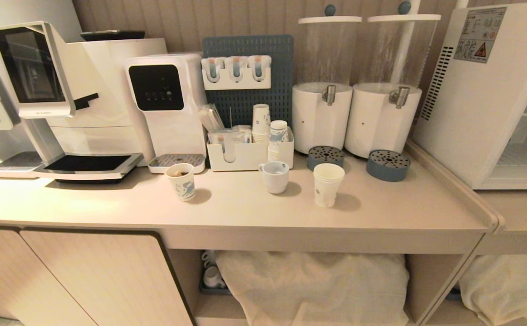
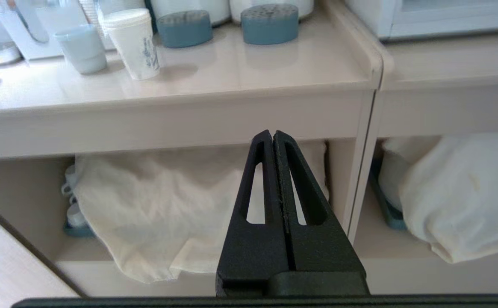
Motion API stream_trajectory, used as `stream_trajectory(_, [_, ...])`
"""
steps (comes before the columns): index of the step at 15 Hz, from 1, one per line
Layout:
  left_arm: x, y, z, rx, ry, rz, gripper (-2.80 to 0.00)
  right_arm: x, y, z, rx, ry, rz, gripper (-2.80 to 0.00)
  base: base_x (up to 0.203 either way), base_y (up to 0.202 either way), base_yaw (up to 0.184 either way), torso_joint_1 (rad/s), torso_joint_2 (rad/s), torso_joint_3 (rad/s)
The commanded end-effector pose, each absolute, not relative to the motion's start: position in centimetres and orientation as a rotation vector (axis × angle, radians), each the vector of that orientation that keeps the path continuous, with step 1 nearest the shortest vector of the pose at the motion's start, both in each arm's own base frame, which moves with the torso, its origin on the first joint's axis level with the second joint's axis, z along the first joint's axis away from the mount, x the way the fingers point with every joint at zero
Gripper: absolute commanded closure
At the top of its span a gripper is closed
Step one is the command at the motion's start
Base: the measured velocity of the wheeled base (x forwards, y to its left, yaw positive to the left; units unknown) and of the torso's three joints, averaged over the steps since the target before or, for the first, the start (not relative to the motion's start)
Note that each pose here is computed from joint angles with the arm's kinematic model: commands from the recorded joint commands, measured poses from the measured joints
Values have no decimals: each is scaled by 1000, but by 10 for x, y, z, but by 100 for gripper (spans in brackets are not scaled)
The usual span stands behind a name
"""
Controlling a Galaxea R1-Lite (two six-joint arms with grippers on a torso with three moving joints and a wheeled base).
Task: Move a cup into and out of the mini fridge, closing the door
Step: Put the paper cup in the freezer
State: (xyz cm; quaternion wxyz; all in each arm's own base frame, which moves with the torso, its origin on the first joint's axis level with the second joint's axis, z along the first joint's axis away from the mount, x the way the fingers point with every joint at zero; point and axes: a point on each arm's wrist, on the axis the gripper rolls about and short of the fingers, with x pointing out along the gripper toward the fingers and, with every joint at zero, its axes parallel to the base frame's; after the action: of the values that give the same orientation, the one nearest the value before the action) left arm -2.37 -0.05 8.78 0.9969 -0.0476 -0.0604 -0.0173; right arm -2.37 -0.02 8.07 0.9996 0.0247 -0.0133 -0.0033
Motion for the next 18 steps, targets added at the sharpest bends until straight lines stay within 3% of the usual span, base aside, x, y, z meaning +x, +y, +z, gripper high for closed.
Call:
stream_trajectory(1, [-21,-1,77,-97,-86,-33,0,-29,0,96,49,-85,-6,0,0,0,0,0,0,0])
stream_trajectory(4, [-21,-1,77,-94,-84,-35,0,-61,0,152,39,-210,11,0,0,0,0,0,0,0])
stream_trajectory(5, [-21,-1,77,-97,-86,-33,0,-77,1,169,31,-228,47,-280,0,0,0,0,0,0])
stream_trajectory(8, [-21,-1,77,-96,-84,-35,0,-109,4,197,26,-180,192,-280,0,0,0,0,0,0])
stream_trajectory(10, [-21,-1,77,-92,-84,-36,0,-101,4,238,78,-142,208,-280,0,0,0,0,0,0])
stream_trajectory(14, [-21,-1,77,-100,-86,-34,0,-21,-1,321,171,88,368,-280,0,0,0,0,0,0])
stream_trajectory(18, [-21,-1,77,-95,-86,-35,0,74,31,315,157,305,522,-280,0,0,0,0,0,0])
